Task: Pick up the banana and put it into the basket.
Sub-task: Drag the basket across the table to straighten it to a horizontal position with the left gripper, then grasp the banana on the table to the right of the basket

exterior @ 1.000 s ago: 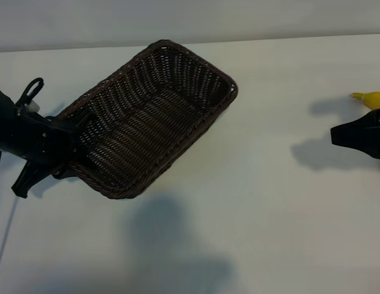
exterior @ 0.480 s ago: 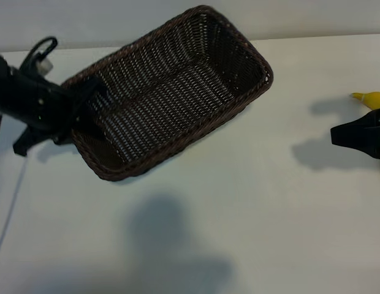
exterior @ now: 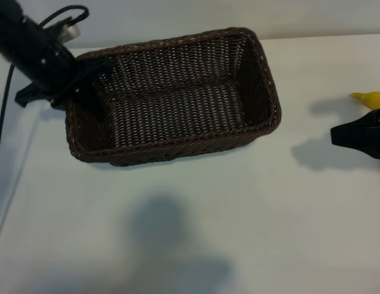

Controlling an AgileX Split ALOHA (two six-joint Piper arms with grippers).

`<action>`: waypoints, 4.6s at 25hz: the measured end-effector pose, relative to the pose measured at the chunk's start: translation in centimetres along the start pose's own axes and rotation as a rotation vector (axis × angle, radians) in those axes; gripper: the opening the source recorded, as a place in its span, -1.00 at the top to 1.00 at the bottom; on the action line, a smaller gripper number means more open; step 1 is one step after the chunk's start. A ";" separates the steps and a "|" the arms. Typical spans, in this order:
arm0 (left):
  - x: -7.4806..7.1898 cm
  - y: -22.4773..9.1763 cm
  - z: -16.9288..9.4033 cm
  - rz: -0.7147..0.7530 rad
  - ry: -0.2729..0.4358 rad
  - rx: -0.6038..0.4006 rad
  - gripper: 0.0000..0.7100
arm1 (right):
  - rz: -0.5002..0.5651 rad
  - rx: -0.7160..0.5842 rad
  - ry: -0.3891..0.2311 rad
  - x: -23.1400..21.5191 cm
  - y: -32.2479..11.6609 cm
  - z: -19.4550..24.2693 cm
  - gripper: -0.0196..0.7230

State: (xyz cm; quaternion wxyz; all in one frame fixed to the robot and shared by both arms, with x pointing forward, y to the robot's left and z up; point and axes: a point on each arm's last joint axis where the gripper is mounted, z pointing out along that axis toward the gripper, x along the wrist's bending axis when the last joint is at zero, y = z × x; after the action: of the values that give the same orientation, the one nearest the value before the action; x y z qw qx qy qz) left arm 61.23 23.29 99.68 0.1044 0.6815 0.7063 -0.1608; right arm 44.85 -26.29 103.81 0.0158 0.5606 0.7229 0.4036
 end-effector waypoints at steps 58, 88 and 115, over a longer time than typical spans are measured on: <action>-4.2 2.9 10.0 0.150 0.098 0.099 -0.58 | 0.001 0.003 0.003 0.0 0.0 0.0 -0.68; -4.5 -0.1 -1.8 0.263 0.414 -0.120 -0.58 | 0.002 0.006 0.007 0.1 -0.1 0.0 -0.68; 6.1 -1.5 -11.0 -0.036 0.398 -0.288 -0.58 | 0.002 0.006 0.007 0.1 -0.1 0.0 -0.68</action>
State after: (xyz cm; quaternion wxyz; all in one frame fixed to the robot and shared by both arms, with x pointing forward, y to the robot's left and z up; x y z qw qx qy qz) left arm 60.22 33.00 107.73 0.0566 0.6651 0.7406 0.0771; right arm 44.78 -26.24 103.80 0.0112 0.5600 0.7236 0.4034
